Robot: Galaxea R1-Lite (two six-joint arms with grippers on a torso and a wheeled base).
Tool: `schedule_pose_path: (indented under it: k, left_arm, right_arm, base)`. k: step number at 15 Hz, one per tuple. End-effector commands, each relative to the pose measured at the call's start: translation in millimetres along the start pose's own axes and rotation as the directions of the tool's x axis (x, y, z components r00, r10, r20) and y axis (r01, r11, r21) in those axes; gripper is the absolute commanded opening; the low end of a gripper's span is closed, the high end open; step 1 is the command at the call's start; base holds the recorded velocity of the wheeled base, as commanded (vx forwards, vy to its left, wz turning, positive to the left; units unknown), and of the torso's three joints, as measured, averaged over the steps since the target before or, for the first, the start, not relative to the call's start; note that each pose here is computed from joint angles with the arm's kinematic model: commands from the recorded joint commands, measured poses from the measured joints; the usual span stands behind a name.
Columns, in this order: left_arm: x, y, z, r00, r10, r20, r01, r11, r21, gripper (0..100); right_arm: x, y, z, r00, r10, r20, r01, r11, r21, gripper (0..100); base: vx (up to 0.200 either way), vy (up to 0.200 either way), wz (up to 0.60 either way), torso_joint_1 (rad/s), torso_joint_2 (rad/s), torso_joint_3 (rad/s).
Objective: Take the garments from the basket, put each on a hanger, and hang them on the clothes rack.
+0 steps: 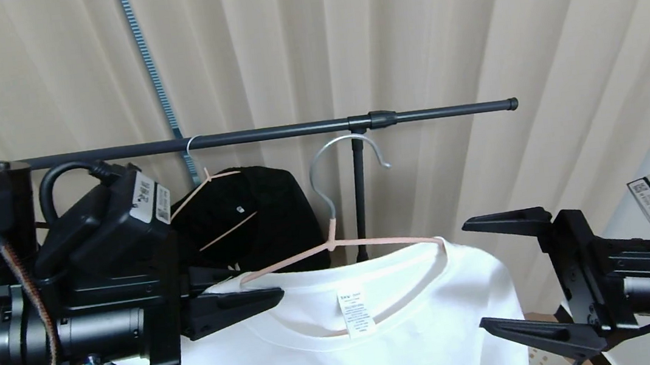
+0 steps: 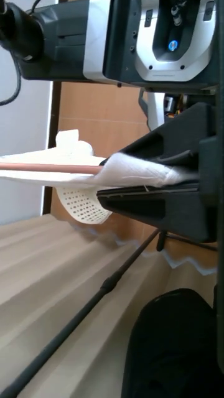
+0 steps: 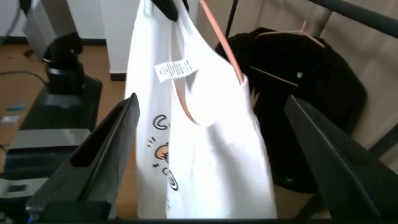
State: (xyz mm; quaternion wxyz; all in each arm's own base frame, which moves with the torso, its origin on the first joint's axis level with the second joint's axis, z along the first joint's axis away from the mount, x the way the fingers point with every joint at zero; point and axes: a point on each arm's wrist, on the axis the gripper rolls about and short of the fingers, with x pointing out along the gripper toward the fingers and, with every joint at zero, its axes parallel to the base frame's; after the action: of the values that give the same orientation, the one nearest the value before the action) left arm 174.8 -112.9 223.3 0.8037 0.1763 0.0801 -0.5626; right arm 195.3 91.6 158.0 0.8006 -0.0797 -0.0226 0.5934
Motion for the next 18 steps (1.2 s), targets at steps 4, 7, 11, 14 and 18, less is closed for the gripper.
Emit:
schedule_pose_path:
  k: [4,7,11,14,18]
  left_arm:
    - [-26.2,-5.0,-10.1,0.994,0.107,0.039,-0.107,0.994,0.015,0]
    - [-38.6,-8.0,-6.6,0.987,0.147,0.064,-0.149,0.988,0.031,0]
    - [-46.2,-11.6,-5.8,0.983,0.168,0.077,-0.171,0.985,0.029,0]
    - [-49.7,-14.0,-3.5,0.981,0.173,0.09,-0.177,0.984,0.036,0]
    - [-56.7,-15.5,-1.5,0.974,0.201,0.102,-0.206,0.978,0.043,0]
  right_arm:
    - [3.5,-14.5,-27.4,0.995,-0.05,-0.081,0.049,0.999,-0.016,100]
    - [9.8,-21.2,-47.1,0.986,-0.078,-0.145,0.075,0.997,-0.03,100]
    - [15.9,-27.6,-66.5,0.972,-0.109,-0.21,0.101,0.994,-0.046,100]
    - [13.4,-30.9,-69.6,0.968,-0.122,-0.219,0.116,0.992,-0.04,100]
    - [9.2,-36.5,-70.3,0.964,-0.148,-0.22,0.142,0.989,-0.042,100]
  base:
    - [0.0,0.0,0.0,0.0,0.0,0.0]
    - [0.0,0.0,0.0,0.0,0.0,0.0]
    - [0.0,0.0,0.0,0.0,0.0,0.0]
    - [0.0,0.0,0.0,0.0,0.0,0.0]
    - [0.0,0.0,0.0,0.0,0.0,0.0]
